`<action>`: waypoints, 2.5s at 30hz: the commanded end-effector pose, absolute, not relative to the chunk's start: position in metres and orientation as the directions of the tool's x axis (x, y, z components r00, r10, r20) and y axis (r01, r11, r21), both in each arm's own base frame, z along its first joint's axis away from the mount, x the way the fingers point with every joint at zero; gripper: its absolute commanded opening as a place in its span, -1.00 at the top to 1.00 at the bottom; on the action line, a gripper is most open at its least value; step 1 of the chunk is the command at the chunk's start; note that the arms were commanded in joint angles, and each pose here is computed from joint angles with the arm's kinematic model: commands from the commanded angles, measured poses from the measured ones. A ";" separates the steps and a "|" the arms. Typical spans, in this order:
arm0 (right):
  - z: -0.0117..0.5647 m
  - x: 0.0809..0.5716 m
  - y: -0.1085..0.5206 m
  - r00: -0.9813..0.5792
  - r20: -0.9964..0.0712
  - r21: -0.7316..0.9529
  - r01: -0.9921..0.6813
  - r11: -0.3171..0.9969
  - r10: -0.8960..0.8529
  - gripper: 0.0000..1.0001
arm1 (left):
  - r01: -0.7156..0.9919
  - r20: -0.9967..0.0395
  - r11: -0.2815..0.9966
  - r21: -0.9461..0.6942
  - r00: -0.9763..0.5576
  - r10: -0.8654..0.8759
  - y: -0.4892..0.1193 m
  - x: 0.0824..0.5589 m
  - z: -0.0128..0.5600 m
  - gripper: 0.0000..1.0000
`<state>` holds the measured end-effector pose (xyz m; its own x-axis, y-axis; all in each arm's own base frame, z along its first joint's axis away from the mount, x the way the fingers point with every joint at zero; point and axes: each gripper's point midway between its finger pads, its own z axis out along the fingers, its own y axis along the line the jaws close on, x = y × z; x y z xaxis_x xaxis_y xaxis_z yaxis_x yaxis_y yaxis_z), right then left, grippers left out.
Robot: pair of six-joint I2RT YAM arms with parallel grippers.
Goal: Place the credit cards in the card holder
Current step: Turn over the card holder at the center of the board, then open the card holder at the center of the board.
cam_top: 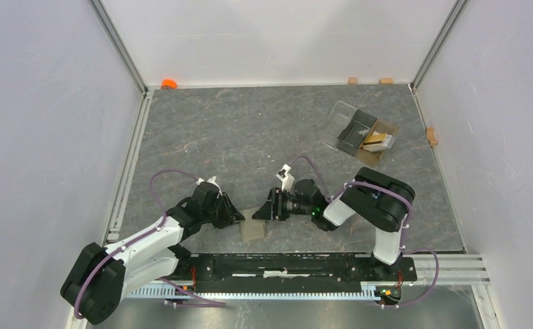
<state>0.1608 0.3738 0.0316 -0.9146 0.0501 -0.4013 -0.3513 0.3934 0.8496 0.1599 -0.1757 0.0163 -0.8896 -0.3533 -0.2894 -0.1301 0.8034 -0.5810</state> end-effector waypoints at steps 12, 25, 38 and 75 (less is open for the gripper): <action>0.065 0.174 0.396 -0.827 -0.558 0.804 -0.519 0.290 0.067 0.67 | -0.157 -0.278 0.785 -0.600 -0.879 -0.389 -0.176 0.159 0.007 0.39; 0.124 0.236 0.331 -0.315 -0.947 0.219 -0.783 0.582 -0.066 1.00 | 0.114 -0.487 0.826 -0.552 -0.848 -0.208 -0.167 0.233 0.159 -0.44; 0.131 0.229 0.312 0.245 -0.790 -0.590 -0.551 0.590 -0.562 1.00 | 0.166 -0.588 0.855 -0.491 -0.787 -0.185 -0.145 0.280 0.180 -0.54; 0.061 0.143 0.300 -0.811 -0.585 0.695 -0.499 0.518 0.005 -0.08 | 0.063 -0.288 0.762 -0.644 -0.943 -0.165 -0.249 0.160 0.038 -0.24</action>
